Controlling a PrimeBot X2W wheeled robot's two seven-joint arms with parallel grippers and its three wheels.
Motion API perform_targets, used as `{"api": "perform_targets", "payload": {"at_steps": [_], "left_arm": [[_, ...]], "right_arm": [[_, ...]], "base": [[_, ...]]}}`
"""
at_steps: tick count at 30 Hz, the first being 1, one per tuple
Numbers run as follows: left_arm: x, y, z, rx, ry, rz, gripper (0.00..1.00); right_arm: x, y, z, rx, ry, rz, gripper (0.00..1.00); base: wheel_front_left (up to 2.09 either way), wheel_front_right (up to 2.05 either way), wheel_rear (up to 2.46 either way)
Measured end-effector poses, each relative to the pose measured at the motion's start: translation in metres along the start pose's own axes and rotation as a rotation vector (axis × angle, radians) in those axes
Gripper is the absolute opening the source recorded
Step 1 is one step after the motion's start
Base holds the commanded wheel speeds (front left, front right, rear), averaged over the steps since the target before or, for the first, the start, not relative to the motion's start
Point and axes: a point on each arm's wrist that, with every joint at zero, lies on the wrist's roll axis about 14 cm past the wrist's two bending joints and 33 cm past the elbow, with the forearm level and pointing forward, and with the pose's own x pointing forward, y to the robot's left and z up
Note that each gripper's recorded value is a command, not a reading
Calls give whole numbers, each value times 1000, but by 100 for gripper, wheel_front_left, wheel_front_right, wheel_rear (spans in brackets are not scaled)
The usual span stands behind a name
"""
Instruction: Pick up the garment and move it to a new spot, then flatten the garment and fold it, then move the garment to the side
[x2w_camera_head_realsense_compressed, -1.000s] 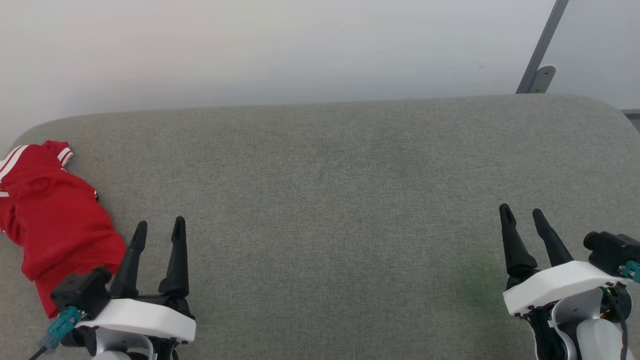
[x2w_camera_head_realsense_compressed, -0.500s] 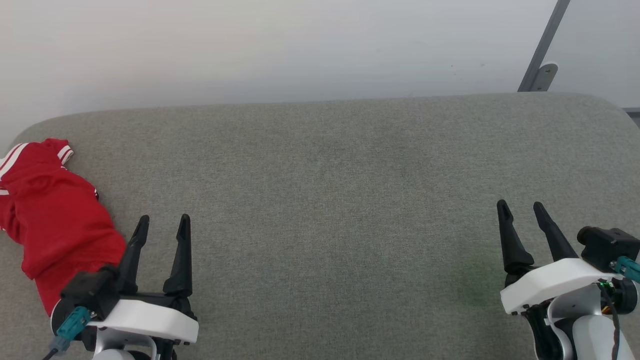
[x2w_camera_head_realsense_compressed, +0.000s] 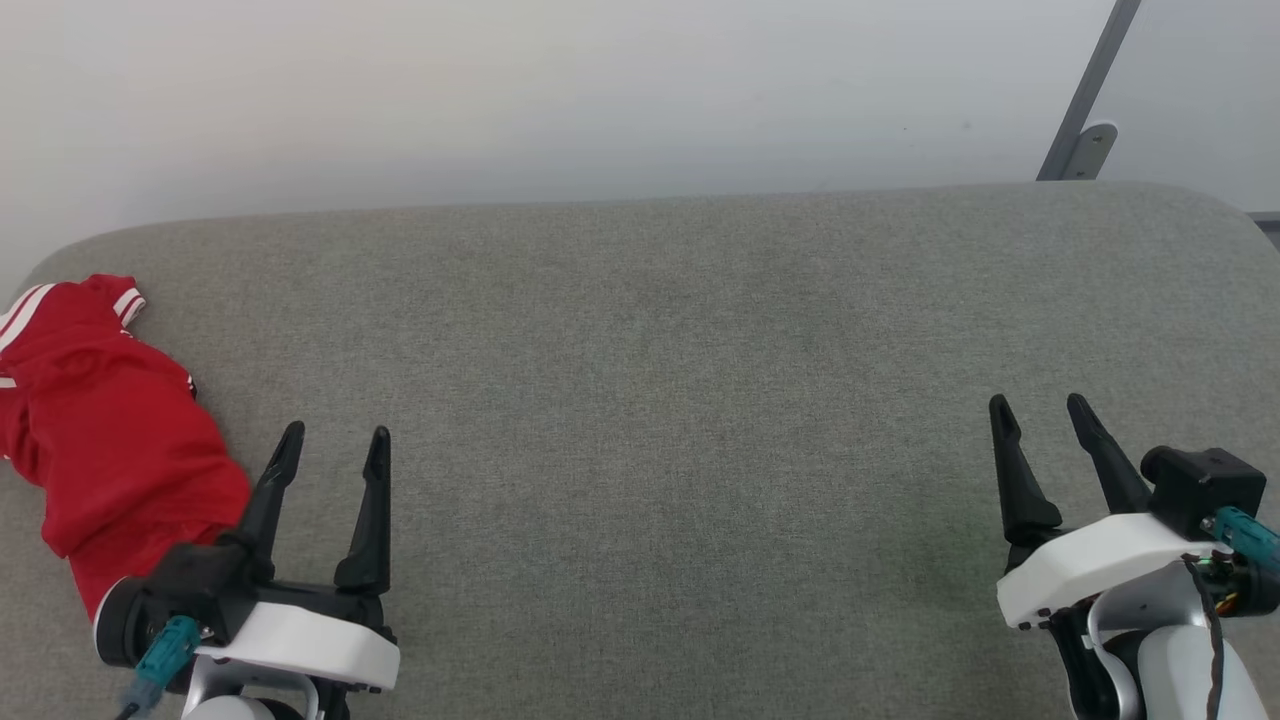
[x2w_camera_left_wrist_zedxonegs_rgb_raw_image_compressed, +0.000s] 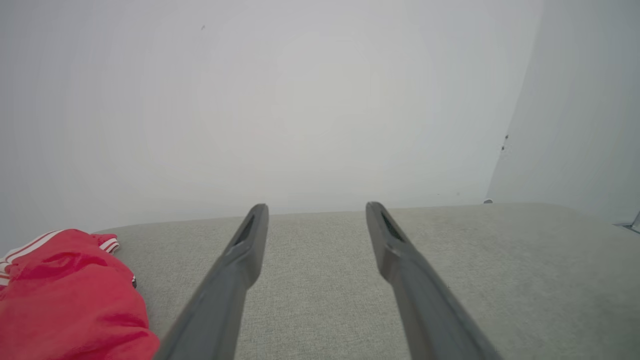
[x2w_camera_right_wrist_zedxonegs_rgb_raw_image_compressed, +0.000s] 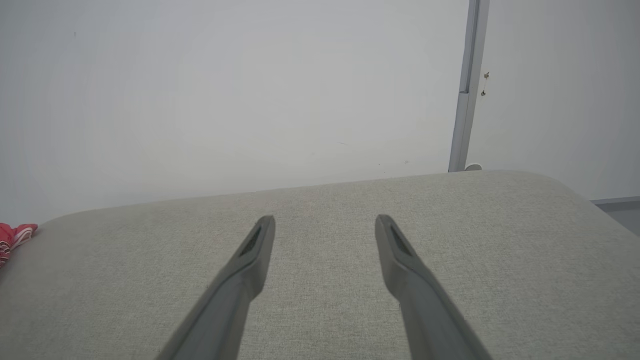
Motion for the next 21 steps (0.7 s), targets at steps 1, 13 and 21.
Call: {"api": "perform_targets", "payload": {"at_steps": [1, 13, 21], "left_arm": [[0, 0, 0, 7, 1, -3, 100], [-2, 1, -3, 19, 9, -5, 100], [-5, 10, -4, 22, 16, 26, 100]], "right_arm": [[0, 0, 0, -6, 0, 0, 100], [1, 2, 1, -28, -2, 6, 100], [2, 5, 2, -42, -3, 13, 100]], "base": [[0, 0, 0], [0, 0, 0], [0, 0, 0]]}}
